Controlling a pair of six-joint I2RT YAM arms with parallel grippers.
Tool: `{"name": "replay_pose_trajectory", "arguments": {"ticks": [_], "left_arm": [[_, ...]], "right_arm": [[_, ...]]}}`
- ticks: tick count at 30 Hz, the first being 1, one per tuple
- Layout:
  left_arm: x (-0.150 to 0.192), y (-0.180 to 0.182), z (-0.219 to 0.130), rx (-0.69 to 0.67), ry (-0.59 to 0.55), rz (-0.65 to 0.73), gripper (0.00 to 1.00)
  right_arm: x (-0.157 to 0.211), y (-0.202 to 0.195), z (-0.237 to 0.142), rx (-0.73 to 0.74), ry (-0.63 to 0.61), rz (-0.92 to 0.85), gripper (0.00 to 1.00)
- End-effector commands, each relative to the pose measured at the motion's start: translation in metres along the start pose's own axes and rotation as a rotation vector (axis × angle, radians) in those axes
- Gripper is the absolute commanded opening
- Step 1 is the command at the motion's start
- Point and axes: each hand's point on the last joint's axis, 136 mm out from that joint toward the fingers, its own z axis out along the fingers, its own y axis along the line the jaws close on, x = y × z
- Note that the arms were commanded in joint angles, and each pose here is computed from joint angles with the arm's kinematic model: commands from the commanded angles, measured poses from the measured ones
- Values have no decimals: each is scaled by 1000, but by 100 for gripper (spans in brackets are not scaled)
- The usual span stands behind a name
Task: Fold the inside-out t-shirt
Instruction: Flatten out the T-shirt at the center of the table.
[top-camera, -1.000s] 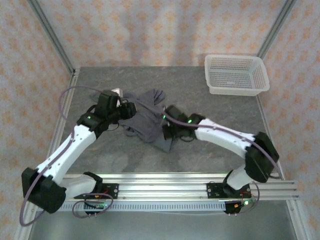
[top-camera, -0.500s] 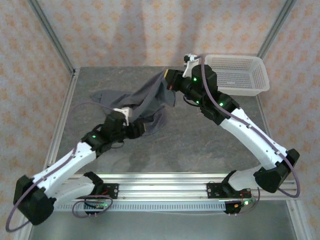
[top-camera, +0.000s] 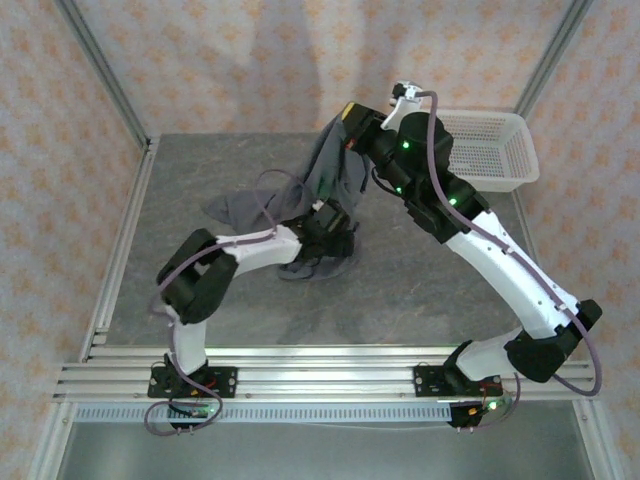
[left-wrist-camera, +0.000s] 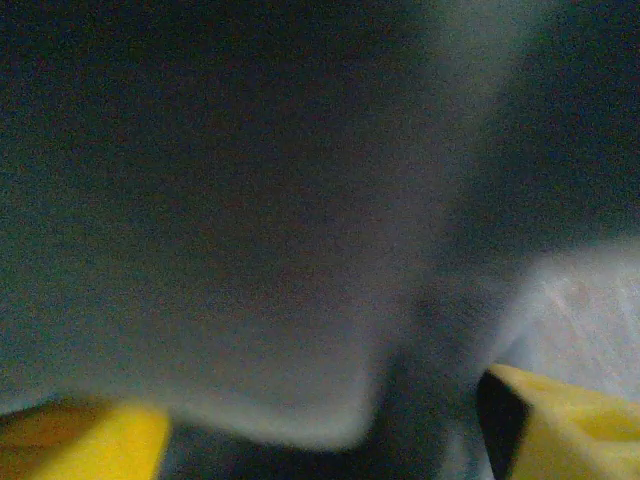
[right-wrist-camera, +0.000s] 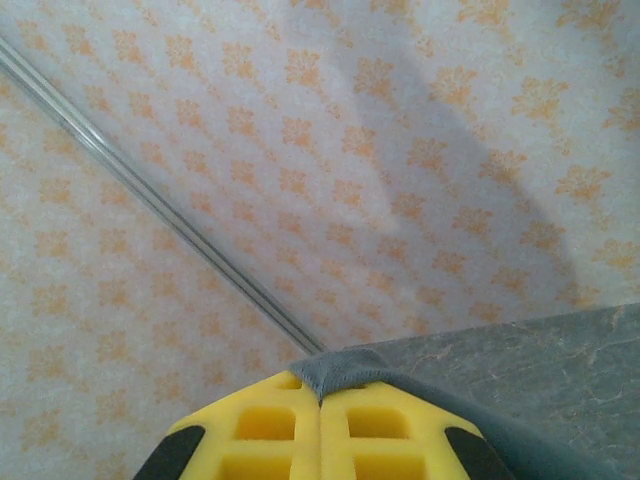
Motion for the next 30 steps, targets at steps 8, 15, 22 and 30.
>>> {"name": "replay_pose_trajectory", "arguments": {"ticks": [8, 15, 22, 30], "left_arm": [[-19, 32, -71, -31, -114, -40, 0], [-57, 153, -236, -93, -344, -171, 0], [-65, 211, -339, -257, -487, -198, 0], [-95, 161, -414, 72, -720, -208, 0]], "right_arm": [[-96, -74, -16, 292, -188, 45, 0], [-166, -166, -73, 455, -420, 261, 0], [-173, -147, -104, 358, -477, 304, 0], [-198, -75, -154, 59, -570, 283, 0]]}}
